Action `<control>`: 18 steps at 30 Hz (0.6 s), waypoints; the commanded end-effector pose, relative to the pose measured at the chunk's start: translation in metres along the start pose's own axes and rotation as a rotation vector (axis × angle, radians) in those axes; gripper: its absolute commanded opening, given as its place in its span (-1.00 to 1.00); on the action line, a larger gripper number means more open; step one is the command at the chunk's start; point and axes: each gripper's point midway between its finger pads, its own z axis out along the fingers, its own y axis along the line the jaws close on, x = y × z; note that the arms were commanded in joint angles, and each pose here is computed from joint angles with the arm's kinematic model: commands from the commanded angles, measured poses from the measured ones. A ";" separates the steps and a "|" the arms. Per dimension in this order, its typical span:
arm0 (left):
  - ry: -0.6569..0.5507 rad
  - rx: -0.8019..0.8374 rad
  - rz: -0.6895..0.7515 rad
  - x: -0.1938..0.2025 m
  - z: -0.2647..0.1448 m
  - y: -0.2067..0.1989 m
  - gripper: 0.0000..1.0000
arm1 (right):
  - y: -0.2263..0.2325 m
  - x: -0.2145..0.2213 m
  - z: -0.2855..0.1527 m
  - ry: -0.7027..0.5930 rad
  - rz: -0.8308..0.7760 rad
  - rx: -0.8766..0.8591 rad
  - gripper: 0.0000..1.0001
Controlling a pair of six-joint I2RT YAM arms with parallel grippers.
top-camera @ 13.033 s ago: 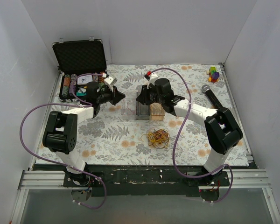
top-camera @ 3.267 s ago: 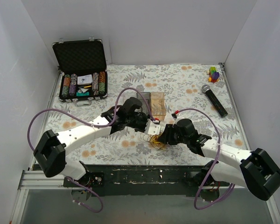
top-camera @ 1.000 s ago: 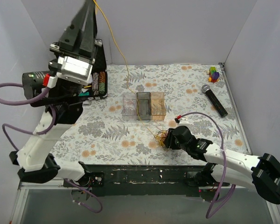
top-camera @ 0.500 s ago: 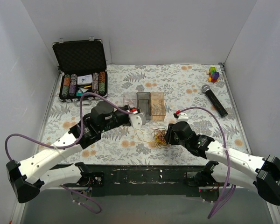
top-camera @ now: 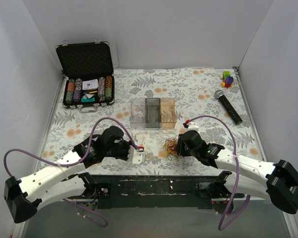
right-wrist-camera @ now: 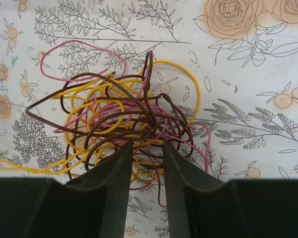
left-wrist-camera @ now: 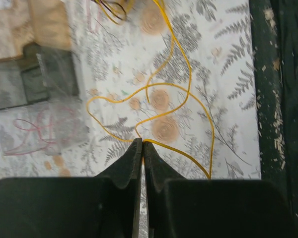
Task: Untangle the cables
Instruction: Untie the cable.
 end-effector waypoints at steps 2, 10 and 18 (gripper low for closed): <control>0.142 0.086 0.052 0.049 0.004 -0.036 -1.00 | -0.011 -0.005 0.005 -0.014 0.040 0.039 -0.24; 0.309 0.134 0.091 0.105 0.003 -0.069 -1.00 | -0.052 0.000 0.006 0.007 0.114 0.180 -0.31; 0.276 0.027 0.051 0.090 0.016 -0.037 0.39 | -0.048 -0.004 0.008 0.002 0.131 0.131 -0.33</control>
